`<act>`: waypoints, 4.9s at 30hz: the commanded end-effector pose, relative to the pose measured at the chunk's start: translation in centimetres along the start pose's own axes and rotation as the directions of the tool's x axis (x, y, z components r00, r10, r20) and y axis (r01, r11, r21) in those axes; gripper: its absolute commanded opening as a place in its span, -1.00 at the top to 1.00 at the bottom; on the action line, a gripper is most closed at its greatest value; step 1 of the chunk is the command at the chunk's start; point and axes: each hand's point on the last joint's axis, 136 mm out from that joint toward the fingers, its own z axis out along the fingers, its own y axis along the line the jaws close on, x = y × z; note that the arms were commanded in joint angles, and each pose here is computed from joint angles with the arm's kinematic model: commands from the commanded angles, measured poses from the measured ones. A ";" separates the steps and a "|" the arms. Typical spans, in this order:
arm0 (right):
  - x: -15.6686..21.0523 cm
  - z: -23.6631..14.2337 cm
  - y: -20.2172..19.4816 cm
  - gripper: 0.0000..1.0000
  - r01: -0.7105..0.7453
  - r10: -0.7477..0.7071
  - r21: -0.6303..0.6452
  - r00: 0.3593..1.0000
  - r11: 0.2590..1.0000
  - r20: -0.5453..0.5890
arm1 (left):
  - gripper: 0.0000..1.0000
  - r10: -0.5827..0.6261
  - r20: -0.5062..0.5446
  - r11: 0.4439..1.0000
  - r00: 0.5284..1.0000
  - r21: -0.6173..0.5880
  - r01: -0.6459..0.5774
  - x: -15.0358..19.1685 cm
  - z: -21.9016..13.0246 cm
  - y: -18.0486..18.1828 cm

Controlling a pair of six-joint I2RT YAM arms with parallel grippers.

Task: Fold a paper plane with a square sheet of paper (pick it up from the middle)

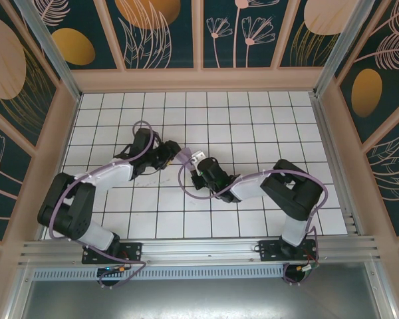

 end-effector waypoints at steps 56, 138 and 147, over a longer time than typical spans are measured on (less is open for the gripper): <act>0.2 0.0 3.1 1.00 -0.637 0.491 -0.464 0.770 0.616 -0.407 | 0.50 0.115 -0.125 0.972 0.985 0.219 -0.086 6.6 2.6 2.3; 3.3 -2.3 2.0 0.53 -0.603 0.373 -0.319 0.745 0.731 -0.553 | 0.65 0.086 -0.158 0.996 0.984 -0.010 -0.088 6.7 5.4 7.9; 5.1 -1.5 2.0 0.73 -0.619 0.376 -0.295 0.720 0.728 -0.583 | 0.65 0.094 -0.154 0.996 0.984 0.004 -0.094 6.6 5.2 7.3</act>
